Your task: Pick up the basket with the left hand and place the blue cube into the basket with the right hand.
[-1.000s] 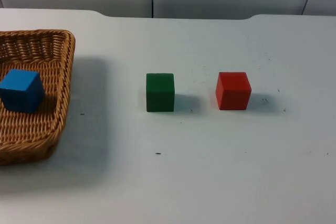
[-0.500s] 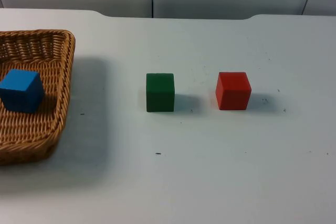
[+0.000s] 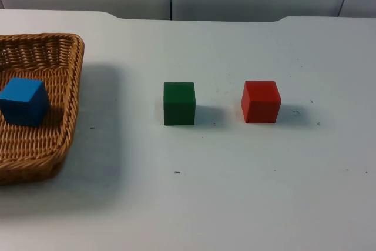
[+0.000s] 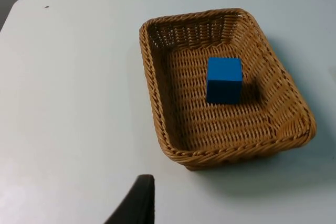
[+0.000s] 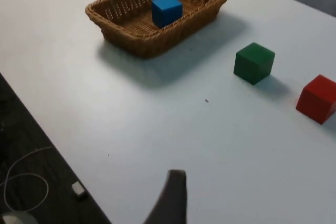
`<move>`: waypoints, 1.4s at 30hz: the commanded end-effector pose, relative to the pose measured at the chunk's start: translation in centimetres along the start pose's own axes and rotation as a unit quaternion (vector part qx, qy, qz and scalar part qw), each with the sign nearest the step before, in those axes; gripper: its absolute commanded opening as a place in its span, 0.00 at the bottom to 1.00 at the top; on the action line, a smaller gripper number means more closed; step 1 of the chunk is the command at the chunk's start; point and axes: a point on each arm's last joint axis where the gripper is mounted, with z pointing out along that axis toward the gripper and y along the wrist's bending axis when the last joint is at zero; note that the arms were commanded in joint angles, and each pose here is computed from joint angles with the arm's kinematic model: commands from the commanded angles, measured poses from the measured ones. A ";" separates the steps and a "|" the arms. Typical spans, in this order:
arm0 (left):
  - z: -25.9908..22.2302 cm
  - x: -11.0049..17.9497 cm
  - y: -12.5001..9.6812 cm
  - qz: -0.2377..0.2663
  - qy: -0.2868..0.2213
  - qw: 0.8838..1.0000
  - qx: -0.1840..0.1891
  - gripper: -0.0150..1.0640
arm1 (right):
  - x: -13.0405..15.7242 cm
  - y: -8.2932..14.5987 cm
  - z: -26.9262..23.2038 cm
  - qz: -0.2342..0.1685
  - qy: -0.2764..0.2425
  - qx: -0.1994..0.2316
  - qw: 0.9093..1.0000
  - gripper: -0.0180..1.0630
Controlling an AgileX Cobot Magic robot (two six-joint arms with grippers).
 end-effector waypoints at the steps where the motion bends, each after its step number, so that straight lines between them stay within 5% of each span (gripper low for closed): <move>1: 0.0 0.0 -0.1 -0.002 -0.006 1.000 0.006 0.99 | 0.2 0.0 0.1 0.002 0.000 -0.003 1.000 0.74; 22: 0.0 0.0 -0.1 -0.002 -0.006 1.000 0.006 0.99 | 0.5 -0.1 0.4 0.001 0.011 0.005 1.000 0.75; 28: 0.0 0.0 -0.1 -0.002 -0.006 1.000 0.006 0.99 | 0.5 -0.1 0.4 0.001 0.011 0.005 1.000 0.99; 42: 0.0 0.0 -0.1 -0.002 -0.006 1.000 0.006 0.99 | 0.5 -0.1 0.4 0.001 0.011 0.005 1.000 0.99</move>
